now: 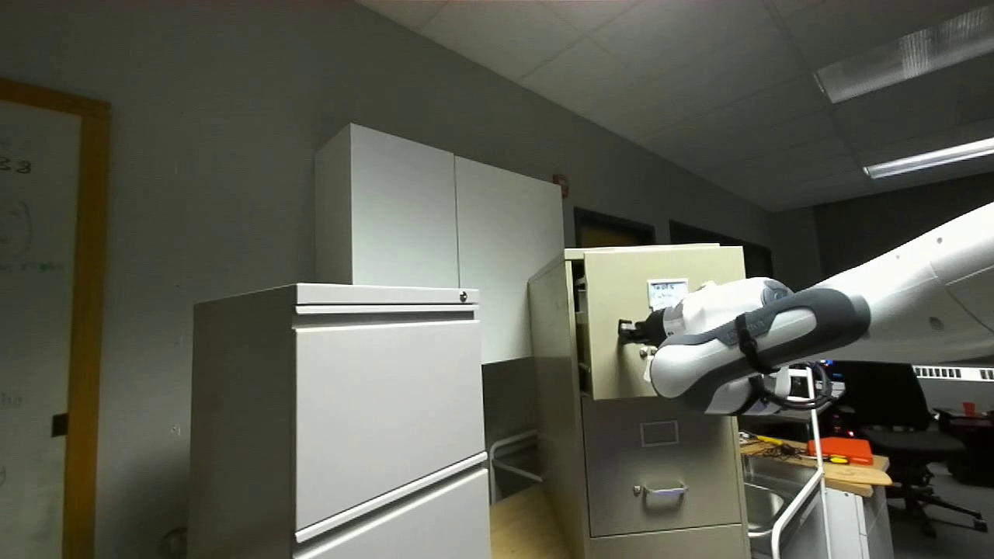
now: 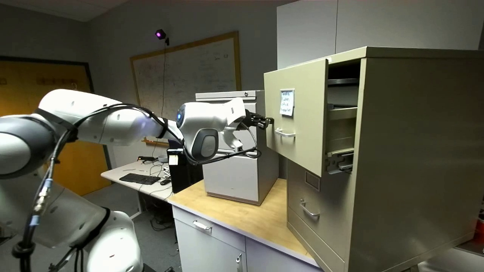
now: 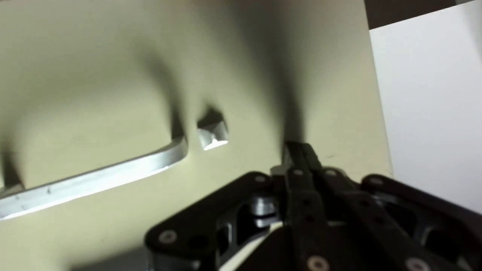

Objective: Close the top drawer on the right

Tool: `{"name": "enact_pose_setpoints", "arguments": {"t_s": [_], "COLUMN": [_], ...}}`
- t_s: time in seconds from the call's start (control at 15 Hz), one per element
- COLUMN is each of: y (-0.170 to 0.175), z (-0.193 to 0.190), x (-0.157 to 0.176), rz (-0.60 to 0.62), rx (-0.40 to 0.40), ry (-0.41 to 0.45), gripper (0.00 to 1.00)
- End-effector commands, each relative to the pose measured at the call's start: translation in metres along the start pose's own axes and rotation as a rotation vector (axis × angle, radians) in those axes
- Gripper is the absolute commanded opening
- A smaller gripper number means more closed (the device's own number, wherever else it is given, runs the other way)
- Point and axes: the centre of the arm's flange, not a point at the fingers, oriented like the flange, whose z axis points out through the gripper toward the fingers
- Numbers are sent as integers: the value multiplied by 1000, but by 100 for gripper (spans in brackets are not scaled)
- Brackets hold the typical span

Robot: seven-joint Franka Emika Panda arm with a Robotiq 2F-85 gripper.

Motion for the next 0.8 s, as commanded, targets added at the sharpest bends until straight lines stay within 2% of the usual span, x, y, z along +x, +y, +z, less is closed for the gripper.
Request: {"name": "enact_pose_setpoints", "arguments": {"t_s": [0.0, 0.27, 0.73], "y": [-29, -43, -47], "z": [75, 98, 126], "x": [-21, -19, -14], "rz": [-37, -52, -78], "rx": [-21, -62, -141], "ry": [30, 10, 25], "gripper": [0, 0, 0]}}
